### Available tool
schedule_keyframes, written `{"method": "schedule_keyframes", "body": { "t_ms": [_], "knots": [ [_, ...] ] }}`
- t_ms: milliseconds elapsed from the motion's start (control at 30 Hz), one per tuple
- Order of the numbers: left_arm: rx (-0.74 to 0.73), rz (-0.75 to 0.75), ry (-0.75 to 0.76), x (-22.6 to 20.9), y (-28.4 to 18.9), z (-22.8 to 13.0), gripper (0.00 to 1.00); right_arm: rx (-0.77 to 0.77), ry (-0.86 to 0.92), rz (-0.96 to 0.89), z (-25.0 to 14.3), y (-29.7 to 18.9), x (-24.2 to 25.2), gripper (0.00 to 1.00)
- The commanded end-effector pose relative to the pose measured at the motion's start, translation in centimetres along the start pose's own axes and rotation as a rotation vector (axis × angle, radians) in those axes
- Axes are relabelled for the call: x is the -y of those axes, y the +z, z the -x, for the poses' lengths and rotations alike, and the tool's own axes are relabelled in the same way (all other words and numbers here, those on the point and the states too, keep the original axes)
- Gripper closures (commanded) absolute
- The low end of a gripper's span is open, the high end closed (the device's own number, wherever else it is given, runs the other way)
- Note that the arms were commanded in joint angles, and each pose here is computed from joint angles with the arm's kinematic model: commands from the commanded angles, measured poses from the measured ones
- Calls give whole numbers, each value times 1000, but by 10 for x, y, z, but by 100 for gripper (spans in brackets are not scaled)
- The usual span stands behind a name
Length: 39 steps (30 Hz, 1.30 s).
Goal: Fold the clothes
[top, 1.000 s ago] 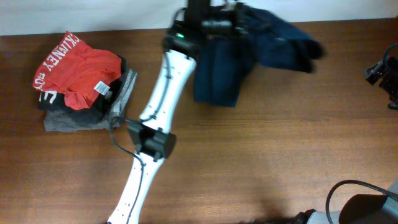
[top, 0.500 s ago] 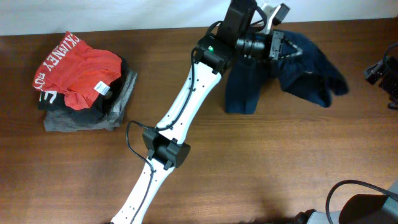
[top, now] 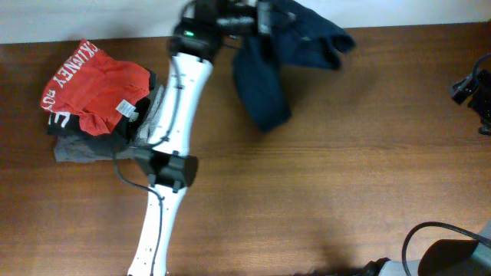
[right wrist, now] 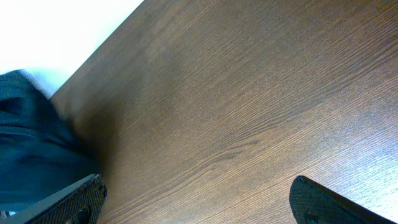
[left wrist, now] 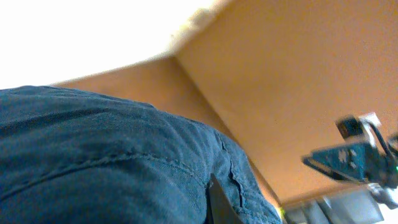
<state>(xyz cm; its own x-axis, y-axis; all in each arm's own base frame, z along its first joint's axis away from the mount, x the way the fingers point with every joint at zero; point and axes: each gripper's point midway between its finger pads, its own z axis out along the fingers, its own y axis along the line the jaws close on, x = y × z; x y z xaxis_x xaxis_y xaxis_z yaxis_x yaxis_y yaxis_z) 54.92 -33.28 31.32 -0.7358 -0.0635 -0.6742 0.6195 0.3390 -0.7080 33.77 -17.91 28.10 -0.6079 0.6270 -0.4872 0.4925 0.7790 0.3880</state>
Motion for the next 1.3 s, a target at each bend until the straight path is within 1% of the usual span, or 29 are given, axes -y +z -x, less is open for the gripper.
{"method": "schedule_keyframes", "body": {
  "t_ms": [0, 67, 167, 267, 333, 400, 500, 600, 633, 667, 700, 733, 767, 900, 1000, 1067, 1133, 1200, 1267],
  "knots": [
    [85, 33, 187, 56, -46, 36, 100, 23, -9, 7, 3, -8, -3, 1],
    [58, 88, 187, 49, -37, 25, 100, 23, -10, 7, 3, -8, -3, 1],
    [-28, 186, 169, 33, -12, -7, 100, 23, -9, 7, 3, -8, -3, 1],
    [-134, 196, 176, 30, 19, -45, 99, 23, -9, 6, 3, -8, -3, 1],
    [-205, 197, 146, 29, 38, -72, 96, 23, -10, 6, 3, -8, -3, 1],
    [-294, 245, 96, 18, 53, -106, 92, 22, -9, 6, 3, -8, -3, 1],
    [-416, 308, 25, 6, 61, -149, 80, 20, -9, 6, 3, -8, -3, 1],
    [-503, 366, -25, -1, 56, -176, 59, 21, -9, 5, 3, -8, -3, 1],
    [-522, 370, -31, -1, 53, -181, 45, 21, -9, 2, 3, -8, -2, 1],
    [-541, 375, -35, 1, 48, -184, 34, 21, -9, 2, 3, -8, -2, 1],
    [-557, 380, -39, 3, 42, -185, 32, 21, -9, 2, 3, -8, -2, 1],
    [-576, 385, -34, 9, 31, -185, 25, 21, -9, 2, 3, -8, -2, 1],
    [-579, 403, -33, 11, 23, -183, 21, 21, -9, 3, 3, -8, -3, 1],
    [-546, 460, 34, 25, -11, -159, 17, 11, -25, 13, 0, -5, -8, 1],
    [-476, 468, 100, 44, -39, -129, 14, -24, -128, 59, -9, 3, -32, 0],
    [-409, 467, 143, 59, -58, -106, 1, -65, -202, 89, -20, 13, -52, 2],
    [-340, 473, 170, 71, -78, -85, 1, -117, -258, 99, -33, 25, -68, 2],
    [-282, 485, 197, 81, -101, -67, 1, -186, -295, 70, -50, 38, -75, 1],
    [-254, 499, 246, 88, -123, -56, 1, -245, -333, 47, -64, 49, -80, 1]
  ]
}}
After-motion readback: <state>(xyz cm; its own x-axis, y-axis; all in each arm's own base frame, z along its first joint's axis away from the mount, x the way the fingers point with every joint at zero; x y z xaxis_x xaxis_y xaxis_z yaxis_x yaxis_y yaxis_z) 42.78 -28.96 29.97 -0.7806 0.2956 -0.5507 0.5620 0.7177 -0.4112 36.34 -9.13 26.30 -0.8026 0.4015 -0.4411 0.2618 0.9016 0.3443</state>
